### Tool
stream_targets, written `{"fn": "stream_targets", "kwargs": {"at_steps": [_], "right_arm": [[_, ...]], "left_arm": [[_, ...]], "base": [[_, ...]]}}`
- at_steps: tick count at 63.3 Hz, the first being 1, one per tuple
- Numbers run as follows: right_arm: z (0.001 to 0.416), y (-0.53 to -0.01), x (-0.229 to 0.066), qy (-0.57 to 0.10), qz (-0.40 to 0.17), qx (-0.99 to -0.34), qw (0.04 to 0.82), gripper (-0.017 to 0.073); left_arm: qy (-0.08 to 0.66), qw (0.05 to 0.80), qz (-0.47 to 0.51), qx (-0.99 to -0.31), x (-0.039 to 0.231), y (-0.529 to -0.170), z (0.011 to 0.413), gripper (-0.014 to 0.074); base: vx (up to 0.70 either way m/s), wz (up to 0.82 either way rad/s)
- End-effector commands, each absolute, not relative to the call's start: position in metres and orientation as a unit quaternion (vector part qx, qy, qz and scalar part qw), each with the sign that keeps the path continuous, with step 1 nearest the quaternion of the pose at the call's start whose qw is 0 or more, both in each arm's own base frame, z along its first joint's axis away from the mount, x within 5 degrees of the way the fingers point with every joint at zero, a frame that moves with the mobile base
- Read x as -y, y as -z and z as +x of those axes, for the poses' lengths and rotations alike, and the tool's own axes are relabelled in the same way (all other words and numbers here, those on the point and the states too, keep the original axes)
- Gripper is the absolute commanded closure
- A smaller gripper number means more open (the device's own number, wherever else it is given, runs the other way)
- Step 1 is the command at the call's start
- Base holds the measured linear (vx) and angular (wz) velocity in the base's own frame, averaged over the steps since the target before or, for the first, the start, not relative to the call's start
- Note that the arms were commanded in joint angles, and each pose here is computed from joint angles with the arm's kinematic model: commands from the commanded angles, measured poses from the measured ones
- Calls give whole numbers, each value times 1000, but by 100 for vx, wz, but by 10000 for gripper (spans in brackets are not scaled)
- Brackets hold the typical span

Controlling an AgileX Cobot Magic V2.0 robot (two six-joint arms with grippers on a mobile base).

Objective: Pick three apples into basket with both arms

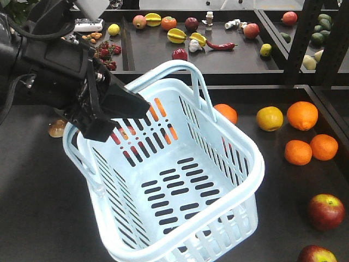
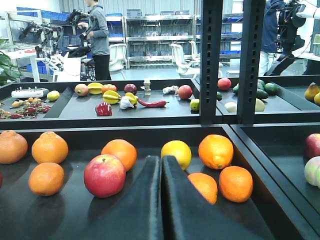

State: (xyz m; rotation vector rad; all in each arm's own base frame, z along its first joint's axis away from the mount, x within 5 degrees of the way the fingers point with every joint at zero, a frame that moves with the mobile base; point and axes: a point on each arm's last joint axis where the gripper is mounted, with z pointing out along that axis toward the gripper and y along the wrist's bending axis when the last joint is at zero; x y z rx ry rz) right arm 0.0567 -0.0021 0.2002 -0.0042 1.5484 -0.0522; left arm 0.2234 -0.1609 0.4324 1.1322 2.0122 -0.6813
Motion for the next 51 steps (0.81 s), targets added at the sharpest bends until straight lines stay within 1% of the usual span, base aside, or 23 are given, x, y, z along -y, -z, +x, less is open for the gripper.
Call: {"fn": "stream_targets", "kwargs": {"at_steps": [1,51], "right_arm": [[56,-203,1,28,-11,-674,738,564],[56,-203,1,28,-11,-674,738,564]], "left_arm": [[290,409,418,-757,160,-456,214,600],[290,408,419,-758,160,-455,214,600]], "base": [[0,0],[0,0]]}}
